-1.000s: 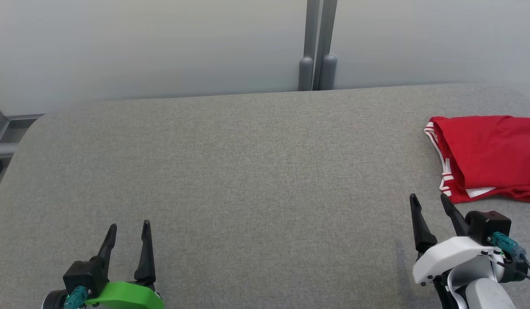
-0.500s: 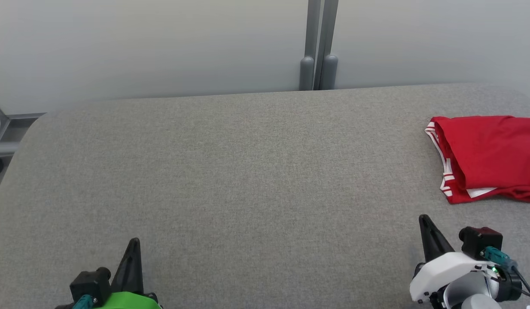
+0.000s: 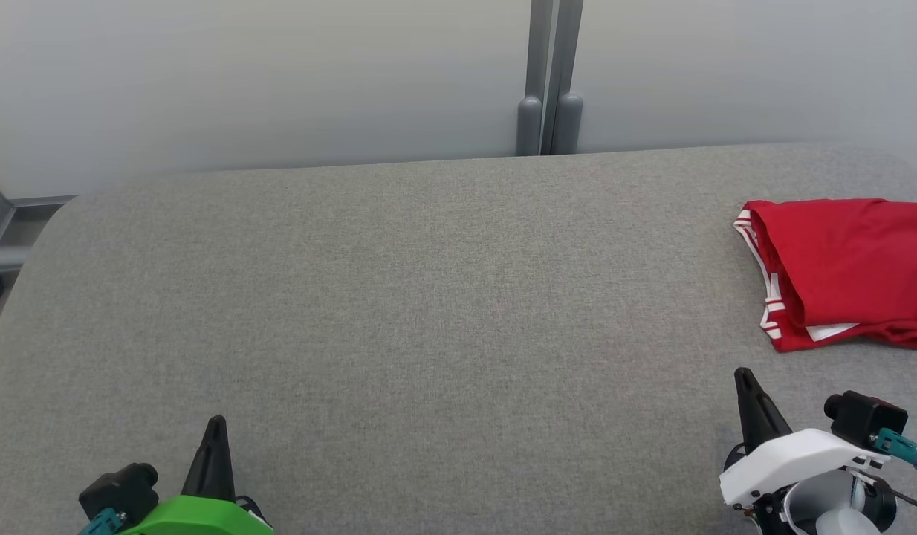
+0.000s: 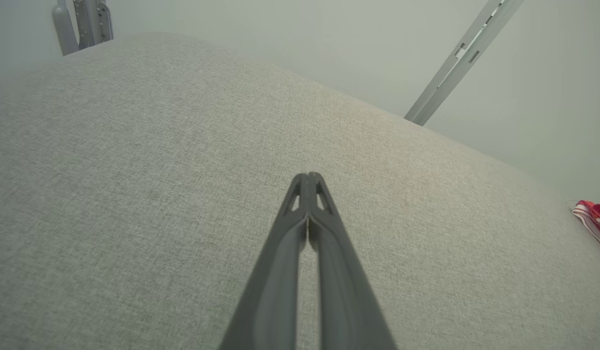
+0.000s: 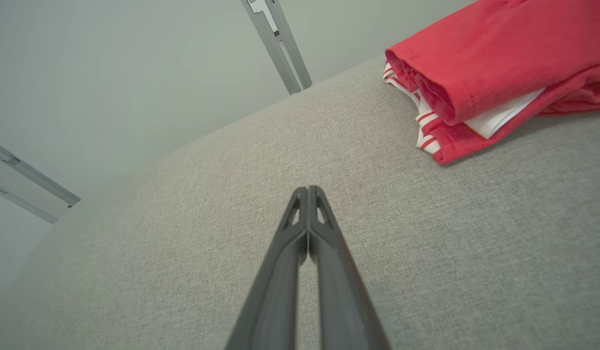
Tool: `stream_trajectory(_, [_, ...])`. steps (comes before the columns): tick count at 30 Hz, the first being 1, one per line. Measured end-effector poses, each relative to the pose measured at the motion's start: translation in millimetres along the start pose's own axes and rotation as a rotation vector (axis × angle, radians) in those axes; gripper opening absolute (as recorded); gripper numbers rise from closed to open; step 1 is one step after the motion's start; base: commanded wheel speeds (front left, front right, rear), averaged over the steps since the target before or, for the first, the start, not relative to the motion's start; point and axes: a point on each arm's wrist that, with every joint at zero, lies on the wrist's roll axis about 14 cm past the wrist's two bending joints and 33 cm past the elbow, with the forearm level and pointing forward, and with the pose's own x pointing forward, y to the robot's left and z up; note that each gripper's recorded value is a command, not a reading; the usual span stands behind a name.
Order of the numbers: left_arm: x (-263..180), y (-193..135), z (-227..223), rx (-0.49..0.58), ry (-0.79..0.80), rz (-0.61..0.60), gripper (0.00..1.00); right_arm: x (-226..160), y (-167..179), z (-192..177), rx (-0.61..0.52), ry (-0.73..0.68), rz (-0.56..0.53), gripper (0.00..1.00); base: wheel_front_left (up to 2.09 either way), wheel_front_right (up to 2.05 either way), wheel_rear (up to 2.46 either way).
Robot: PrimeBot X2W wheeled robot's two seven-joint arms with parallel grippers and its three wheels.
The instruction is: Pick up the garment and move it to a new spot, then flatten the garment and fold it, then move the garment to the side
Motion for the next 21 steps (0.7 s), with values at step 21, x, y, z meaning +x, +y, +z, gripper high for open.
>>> stream_trajectory(21, [11,-1,11,-0.317,0.005,0.015,0.00,0,-3,13,0.319,-0.045,-0.011,0.00,0.00,0.00,0.00])
